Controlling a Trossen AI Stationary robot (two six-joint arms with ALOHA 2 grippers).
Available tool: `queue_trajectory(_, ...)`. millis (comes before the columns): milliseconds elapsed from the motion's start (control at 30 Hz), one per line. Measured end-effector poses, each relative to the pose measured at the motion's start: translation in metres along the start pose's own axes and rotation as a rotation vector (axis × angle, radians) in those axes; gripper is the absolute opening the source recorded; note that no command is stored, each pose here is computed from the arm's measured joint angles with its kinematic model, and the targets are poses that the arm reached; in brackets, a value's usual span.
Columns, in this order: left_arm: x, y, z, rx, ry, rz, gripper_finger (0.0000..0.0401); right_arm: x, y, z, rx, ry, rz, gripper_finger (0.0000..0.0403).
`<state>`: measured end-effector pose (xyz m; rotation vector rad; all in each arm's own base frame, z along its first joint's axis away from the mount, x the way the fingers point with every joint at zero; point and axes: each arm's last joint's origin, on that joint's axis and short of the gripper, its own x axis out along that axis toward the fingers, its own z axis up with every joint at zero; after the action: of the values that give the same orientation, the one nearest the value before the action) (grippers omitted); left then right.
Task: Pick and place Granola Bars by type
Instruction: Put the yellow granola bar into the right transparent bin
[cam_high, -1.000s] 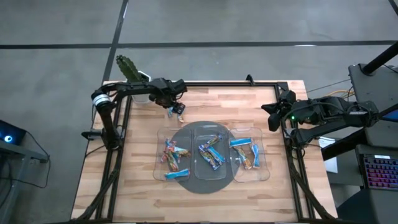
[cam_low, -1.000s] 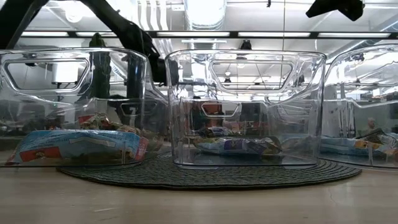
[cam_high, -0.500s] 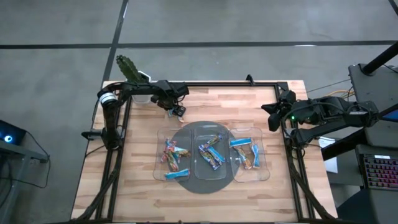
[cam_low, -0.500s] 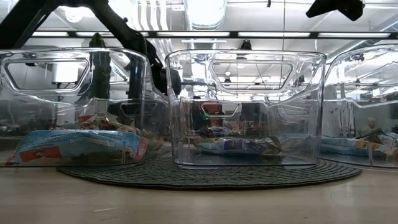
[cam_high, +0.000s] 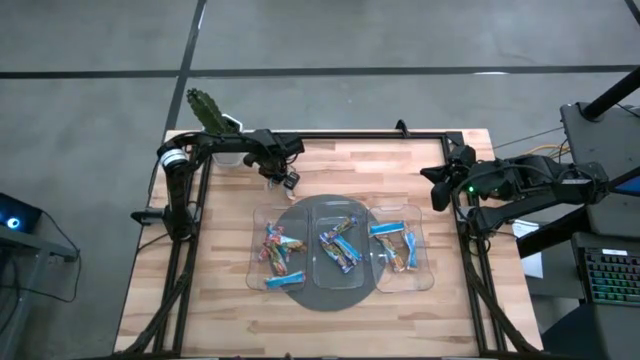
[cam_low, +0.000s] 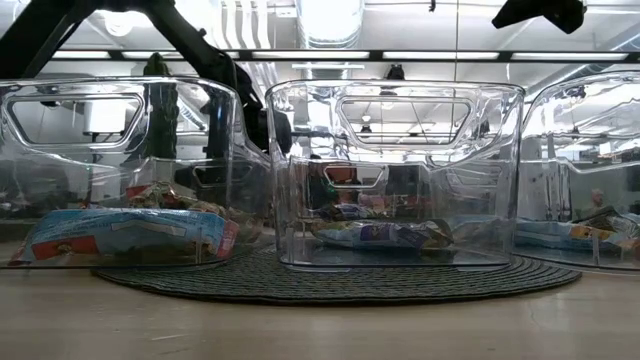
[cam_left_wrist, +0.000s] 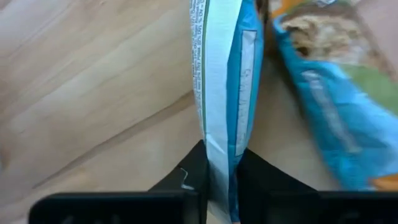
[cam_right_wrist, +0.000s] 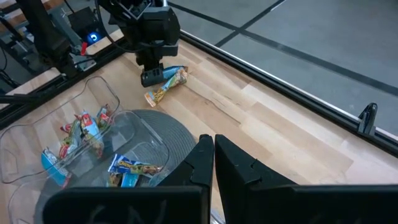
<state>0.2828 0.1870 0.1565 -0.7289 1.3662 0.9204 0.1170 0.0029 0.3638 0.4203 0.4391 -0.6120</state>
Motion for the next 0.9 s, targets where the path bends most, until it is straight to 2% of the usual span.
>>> queue_trajectory(133, -0.010, 0.002, 0.001, 0.038, 0.024, 0.019, 0.0031, 0.000, 0.000, 0.000, 0.000, 0.000, 0.000, 0.0008)
queue_trajectory(267, -0.039, 0.003, 0.008, 0.064, -0.016, -0.001, 0.0035, 0.000, 0.000, 0.000, -0.003, 0.000, 0.000, 0.0008)
queue_trajectory(467, -0.106, 0.000, 0.024, 0.104, -0.177, -0.121, 0.0036, 0.000, 0.001, 0.000, -0.005, -0.004, 0.003, 0.0008)
queue_trajectory(600, -0.158, -0.003, 0.032, 0.151, -0.330, -0.272, 0.0036, 0.000, 0.003, 0.004, 0.002, -0.035, 0.027, 0.0008)
queue_trajectory(700, -0.200, -0.005, 0.034, 0.202, -0.481, -0.438, 0.0036, 0.000, 0.006, 0.008, -0.012, -0.068, 0.050, 0.0008)
queue_trajectory(833, -0.252, -0.012, 0.028, 0.346, -0.703, -0.674, 0.0037, 0.000, 0.009, 0.011, -0.012, -0.103, 0.075, 0.0008)
queue_trajectory(900, -0.268, -0.019, 0.023, 0.441, -0.789, -0.777, 0.0037, -0.001, 0.010, 0.012, -0.010, -0.113, 0.081, 0.0009)
